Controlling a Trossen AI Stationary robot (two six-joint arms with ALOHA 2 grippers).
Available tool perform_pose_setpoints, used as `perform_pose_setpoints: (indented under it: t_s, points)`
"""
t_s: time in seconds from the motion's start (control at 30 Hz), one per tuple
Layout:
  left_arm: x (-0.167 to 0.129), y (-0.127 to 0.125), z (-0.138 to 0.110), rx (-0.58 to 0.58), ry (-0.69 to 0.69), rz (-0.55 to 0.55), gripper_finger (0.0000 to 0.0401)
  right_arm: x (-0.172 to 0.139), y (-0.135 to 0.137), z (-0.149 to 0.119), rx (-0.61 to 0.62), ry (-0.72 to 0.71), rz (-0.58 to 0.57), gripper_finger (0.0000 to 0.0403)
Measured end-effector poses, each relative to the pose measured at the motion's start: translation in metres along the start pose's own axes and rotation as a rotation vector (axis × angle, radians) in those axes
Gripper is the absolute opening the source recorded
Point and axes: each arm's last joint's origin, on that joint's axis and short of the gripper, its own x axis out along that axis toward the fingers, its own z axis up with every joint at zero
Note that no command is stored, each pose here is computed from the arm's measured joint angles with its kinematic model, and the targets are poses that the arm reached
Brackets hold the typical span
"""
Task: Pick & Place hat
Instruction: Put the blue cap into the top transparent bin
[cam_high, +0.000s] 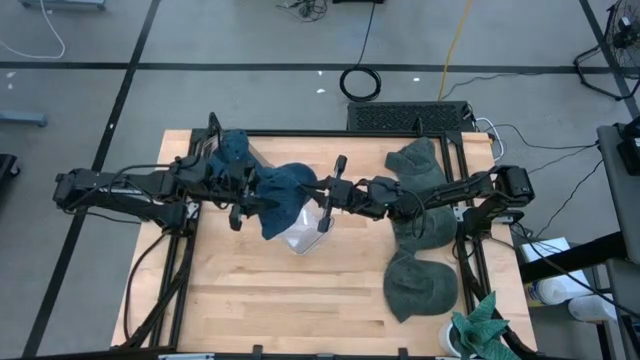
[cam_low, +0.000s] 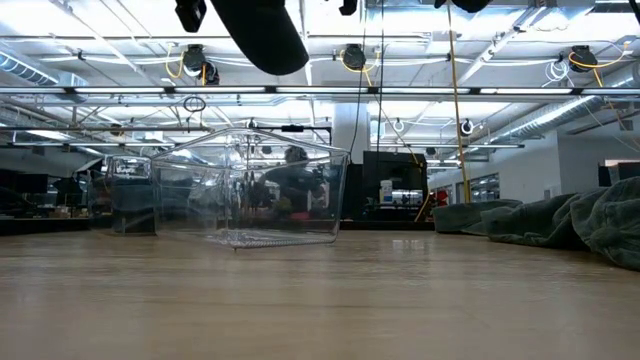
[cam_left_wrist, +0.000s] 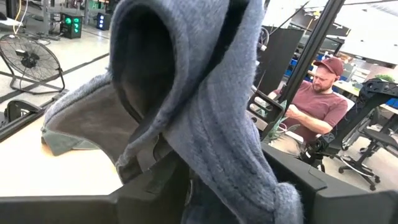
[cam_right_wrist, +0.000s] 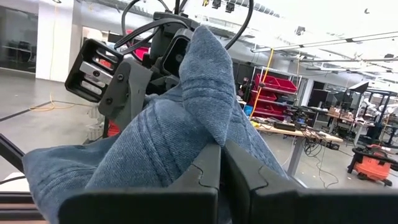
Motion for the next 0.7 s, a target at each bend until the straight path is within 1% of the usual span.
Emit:
perform_pose_setpoints:
  t_s: [0.53, 0.6, 0.7]
  points:
    - [0.0000, 0.0000, -0.0001, -0.001, 0.001, 0.001, 0.0184, 0.0000, 0.0001, -0.0004, -0.001, 0.005, 0.000, 0.0000]
    - [0.0000, 0.0001, -0.0001, -0.001, 0.001, 0.001, 0.0173, 0.0000, 0.0001, -0.0004, -0.001, 0.004, 0.000, 0.0000]
    - [0.0000, 0.0000, -0.0002, 0.000, 0.002, 0.000, 0.0140, 0.0000, 0.0000, -0.0004, -0.001, 0.004, -0.001, 0.0000]
